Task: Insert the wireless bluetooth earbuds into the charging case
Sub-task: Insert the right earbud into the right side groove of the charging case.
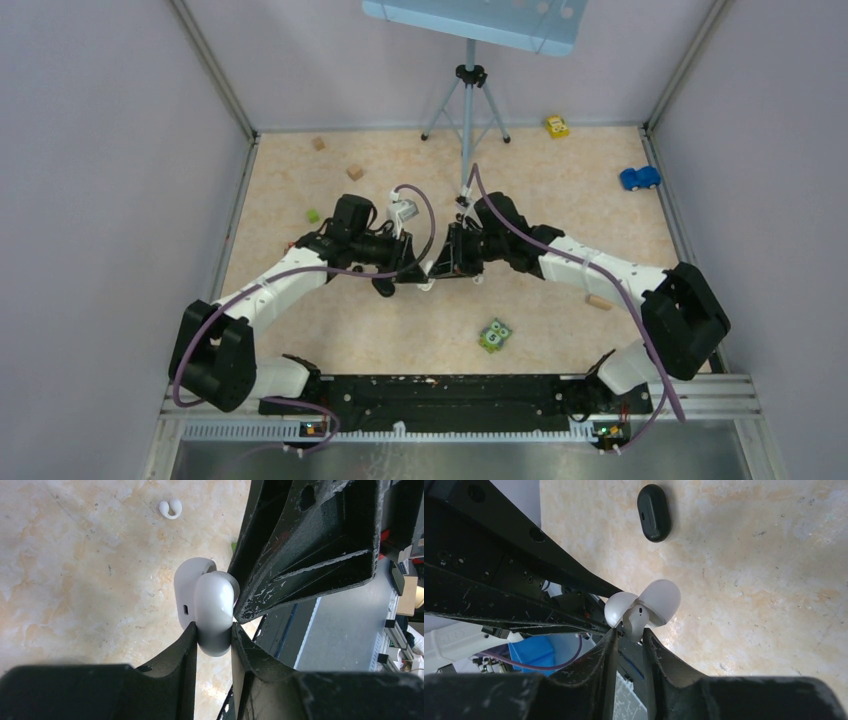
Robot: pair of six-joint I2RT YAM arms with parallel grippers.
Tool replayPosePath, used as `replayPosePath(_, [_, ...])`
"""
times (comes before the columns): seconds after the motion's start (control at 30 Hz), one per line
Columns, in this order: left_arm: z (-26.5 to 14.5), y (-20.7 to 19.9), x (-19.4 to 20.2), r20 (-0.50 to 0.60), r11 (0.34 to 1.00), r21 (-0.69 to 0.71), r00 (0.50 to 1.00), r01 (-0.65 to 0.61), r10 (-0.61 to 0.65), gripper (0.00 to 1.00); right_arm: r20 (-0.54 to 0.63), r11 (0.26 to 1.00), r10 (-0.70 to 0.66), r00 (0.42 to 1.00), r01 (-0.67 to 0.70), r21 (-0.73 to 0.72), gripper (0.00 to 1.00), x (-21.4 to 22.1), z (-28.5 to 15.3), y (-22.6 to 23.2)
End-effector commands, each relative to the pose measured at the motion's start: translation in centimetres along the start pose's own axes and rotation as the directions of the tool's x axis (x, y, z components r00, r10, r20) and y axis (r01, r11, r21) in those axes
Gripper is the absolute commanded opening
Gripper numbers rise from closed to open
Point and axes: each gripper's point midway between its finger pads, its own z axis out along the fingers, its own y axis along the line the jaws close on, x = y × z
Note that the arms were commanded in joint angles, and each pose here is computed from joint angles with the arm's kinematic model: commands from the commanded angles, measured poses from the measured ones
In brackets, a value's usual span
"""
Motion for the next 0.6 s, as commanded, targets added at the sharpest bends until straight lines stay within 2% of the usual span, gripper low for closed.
replayPosePath(0.0, [-0.22, -1.31, -1.64, 0.044, 0.997, 0.042, 0.997, -0.069, 0.067, 0.0, 0.054, 0.998, -0.031, 0.998, 0.034, -0.053, 0.26, -0.8, -0.78, 1.87])
replayPosePath(0.33, [-0.27, -1.15, -1.32, 0.039, 0.997, 0.034, 0.997, -0.071, 0.069, 0.0, 0.07, 0.998, -0.031, 0.997, 0.035, -0.049, 0.26, -1.01, -1.04, 1.95])
replayPosePath(0.57, [-0.31, -1.15, -1.41, 0.042, 0.997, 0.032, 0.997, -0.073, 0.072, 0.0, 0.073, 0.999, -0.021, 0.997, 0.024, -0.03, 0.18, -0.88, -1.05, 1.45])
